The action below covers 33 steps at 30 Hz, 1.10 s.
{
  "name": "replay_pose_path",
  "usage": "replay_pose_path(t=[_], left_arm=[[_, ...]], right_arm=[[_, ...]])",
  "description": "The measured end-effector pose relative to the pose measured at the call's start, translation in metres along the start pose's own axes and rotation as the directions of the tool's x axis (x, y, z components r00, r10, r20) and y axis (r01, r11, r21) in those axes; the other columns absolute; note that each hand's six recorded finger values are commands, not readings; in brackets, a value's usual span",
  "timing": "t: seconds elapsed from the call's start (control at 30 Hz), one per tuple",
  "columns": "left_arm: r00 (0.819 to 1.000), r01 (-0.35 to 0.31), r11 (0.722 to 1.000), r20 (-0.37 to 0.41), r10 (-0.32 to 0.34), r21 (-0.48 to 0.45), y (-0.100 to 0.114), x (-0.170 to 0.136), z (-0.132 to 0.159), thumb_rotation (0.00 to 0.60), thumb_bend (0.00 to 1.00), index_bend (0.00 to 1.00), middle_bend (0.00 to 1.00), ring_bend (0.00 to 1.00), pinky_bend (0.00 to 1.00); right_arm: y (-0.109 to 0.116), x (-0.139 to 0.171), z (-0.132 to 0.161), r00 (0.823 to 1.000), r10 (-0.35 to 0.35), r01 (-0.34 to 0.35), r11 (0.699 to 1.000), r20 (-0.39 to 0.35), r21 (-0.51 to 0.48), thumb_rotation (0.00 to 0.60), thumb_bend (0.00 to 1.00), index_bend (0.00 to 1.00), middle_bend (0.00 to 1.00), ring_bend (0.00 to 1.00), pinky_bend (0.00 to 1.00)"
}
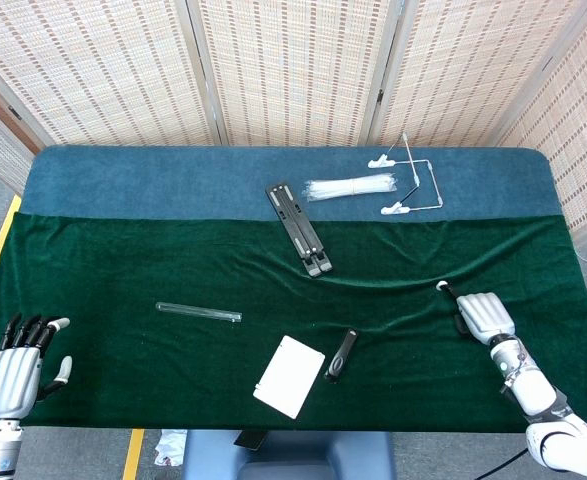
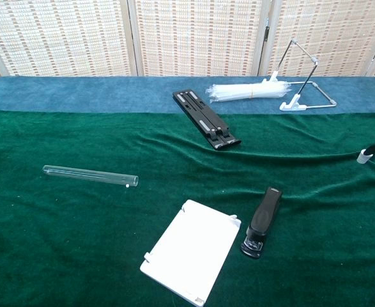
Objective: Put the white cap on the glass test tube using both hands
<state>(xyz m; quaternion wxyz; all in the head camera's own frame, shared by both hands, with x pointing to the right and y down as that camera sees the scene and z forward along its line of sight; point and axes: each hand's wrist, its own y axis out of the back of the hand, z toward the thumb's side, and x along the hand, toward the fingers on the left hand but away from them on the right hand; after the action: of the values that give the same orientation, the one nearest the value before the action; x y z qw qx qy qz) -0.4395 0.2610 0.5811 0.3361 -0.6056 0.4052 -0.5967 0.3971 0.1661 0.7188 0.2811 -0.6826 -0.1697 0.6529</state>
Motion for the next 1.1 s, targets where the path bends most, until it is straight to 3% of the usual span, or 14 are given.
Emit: replay_pose_path(t=[0.53,0.73,0.87,0.93,1.0,1.03,1.1], left_arm=[[1.0,0.002,1.0,-0.001,-0.002,0.004,-0.002,0.001,0.001,0.6,0.47,0.27,0.24,0.15,0.0],[1.0,-0.003,1.0,-0.001,0.003,0.0,0.0,0.001,0.001,0.6,0.46,0.27,0.24,0.15,0.0],[1.0,-0.003,1.0,0.002,0.003,-0.001,0.0,0.002,0.001,0.6,0.46,0.27,0.24,0.15,0.0],[1.0,-0.007,1.0,0.004,0.007,-0.001,0.002,0.002,0.001,0.6,0.47,0.27,0.24,0.15,0.0],[1.0,-0.015,1.0,0.006,0.015,-0.003,0.004,0.002,0.002,0.6,0.47,0.27,0.24,0.15,0.0],[1.0,-0.018,1.0,0.008,0.018,-0.004,0.004,0.002,0.003,0.6,0.47,0.27,0.24,0.15,0.0],[1.0,-0.02,1.0,0.01,0.02,-0.007,0.005,0.0,0.004,0.6,0.46,0.27,0.24,0.15,0.0]], right_arm=[[0.005,-0.001,-0.003,1.0,-0.019,0.019,1.0,0.007,-0.01,0.6,0.72,0.11,0.96,1.0,1.0],[0.013,0.006,-0.001,0.998,-0.056,0.056,0.998,-0.003,-0.016,0.6,0.72,0.11,0.96,1.0,1.0],[0.025,0.017,-0.004,0.993,-0.116,0.116,0.992,0.004,-0.044,0.6,0.71,0.12,0.94,1.0,0.98],[0.033,0.023,-0.006,0.988,-0.151,0.152,0.986,0.01,-0.068,0.592,0.48,0.14,0.87,1.0,0.86],[0.042,0.03,-0.006,0.983,-0.181,0.182,0.978,0.016,-0.104,0.499,0.28,0.14,0.8,0.99,0.76],[0.045,0.034,-0.006,0.982,-0.19,0.19,0.973,0.017,-0.128,0.422,0.23,0.14,0.77,0.99,0.73],[0.053,0.042,-0.003,0.979,-0.203,0.202,0.96,0.015,-0.192,0.336,0.19,0.14,0.75,0.97,0.73]])
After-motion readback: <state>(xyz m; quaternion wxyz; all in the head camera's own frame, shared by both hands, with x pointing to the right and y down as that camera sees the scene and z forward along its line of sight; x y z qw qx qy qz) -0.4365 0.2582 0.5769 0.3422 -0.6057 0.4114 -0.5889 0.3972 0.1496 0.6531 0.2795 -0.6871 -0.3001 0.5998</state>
